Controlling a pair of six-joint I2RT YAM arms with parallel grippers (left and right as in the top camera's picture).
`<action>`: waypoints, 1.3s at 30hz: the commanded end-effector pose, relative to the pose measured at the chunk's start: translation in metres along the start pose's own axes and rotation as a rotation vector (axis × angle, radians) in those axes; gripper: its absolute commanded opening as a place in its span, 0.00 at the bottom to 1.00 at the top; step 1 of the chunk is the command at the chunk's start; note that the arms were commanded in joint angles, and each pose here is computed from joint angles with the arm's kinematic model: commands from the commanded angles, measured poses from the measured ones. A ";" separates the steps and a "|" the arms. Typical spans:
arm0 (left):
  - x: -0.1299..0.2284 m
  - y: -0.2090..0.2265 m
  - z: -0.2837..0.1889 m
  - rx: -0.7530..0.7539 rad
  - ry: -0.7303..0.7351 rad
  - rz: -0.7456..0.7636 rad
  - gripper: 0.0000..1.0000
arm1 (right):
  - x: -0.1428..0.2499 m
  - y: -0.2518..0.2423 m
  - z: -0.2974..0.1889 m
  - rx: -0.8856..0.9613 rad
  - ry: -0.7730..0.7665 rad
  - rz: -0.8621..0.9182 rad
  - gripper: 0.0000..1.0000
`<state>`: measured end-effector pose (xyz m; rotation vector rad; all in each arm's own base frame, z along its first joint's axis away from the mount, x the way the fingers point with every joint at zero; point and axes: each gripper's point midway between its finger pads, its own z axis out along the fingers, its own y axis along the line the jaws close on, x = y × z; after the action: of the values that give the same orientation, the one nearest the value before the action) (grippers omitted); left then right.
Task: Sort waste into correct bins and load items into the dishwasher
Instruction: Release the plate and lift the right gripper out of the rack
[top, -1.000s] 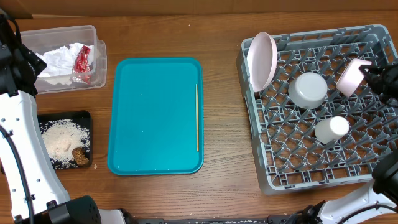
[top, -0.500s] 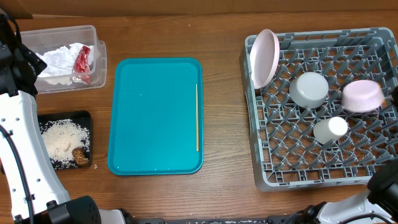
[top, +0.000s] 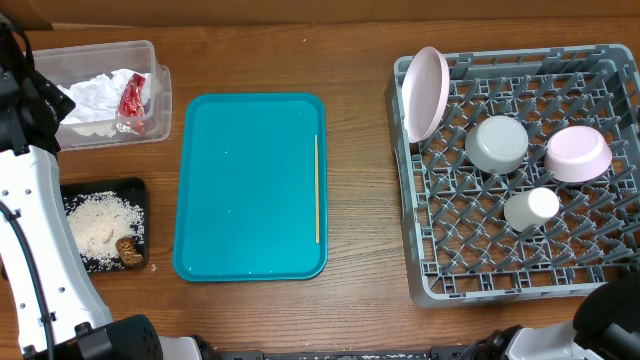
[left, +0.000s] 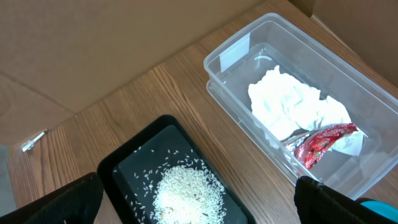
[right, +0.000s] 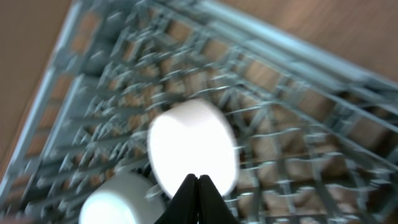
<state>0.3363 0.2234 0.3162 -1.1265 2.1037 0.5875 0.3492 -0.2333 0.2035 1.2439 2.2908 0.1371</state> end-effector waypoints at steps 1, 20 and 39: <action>0.001 0.000 0.003 -0.002 0.006 -0.009 1.00 | 0.018 0.028 0.020 -0.017 0.055 -0.100 0.04; 0.001 0.000 0.003 -0.002 0.006 -0.009 1.00 | 0.032 -0.022 0.053 0.312 0.097 -0.034 0.04; 0.001 0.000 0.003 -0.002 0.006 -0.009 1.00 | 0.033 0.058 0.042 -0.065 0.122 -0.233 0.04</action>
<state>0.3364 0.2235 0.3162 -1.1264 2.1034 0.5874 0.3819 -0.2028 0.1520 1.1337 2.4952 0.1508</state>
